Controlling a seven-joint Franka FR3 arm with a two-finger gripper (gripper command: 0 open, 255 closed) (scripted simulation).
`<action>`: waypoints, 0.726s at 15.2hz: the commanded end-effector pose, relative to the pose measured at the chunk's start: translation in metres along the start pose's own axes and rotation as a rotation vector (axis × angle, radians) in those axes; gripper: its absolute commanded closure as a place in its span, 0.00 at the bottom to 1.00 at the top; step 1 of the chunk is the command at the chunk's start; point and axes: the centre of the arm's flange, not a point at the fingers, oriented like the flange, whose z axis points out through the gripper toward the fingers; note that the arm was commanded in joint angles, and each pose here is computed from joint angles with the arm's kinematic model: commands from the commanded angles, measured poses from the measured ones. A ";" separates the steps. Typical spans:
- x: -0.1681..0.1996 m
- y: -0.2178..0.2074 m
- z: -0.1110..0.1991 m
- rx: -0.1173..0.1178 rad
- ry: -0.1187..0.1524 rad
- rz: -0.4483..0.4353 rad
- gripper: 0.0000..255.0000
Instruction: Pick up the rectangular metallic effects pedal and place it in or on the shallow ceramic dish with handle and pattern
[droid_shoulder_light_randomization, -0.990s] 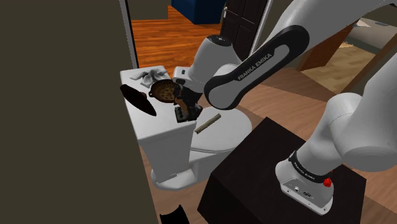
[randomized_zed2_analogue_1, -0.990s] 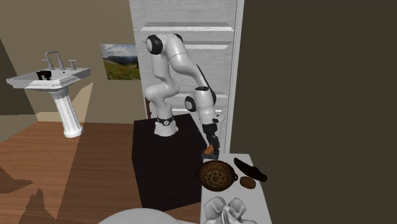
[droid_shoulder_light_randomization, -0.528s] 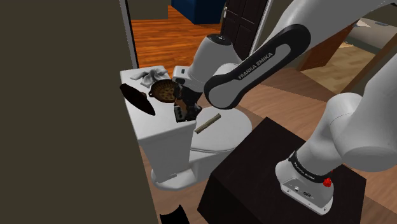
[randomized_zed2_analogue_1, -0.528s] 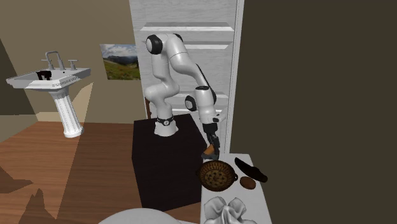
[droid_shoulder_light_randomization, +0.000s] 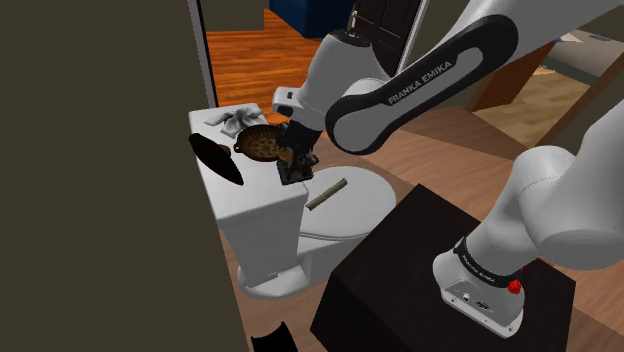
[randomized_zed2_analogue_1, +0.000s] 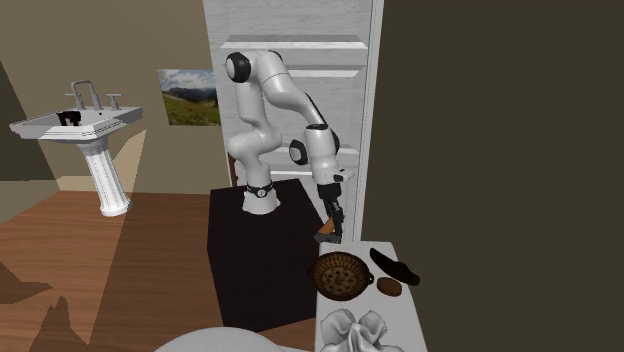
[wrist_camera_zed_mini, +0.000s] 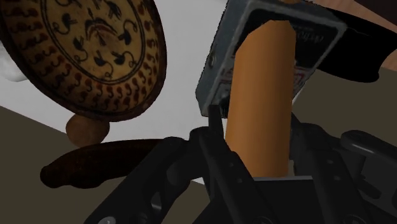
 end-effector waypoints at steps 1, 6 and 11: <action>0.002 0.002 -0.009 0.001 0.000 0.000 1.00; 0.006 0.009 -0.034 0.001 0.000 0.000 1.00; 0.009 0.016 -0.060 0.001 0.000 0.000 1.00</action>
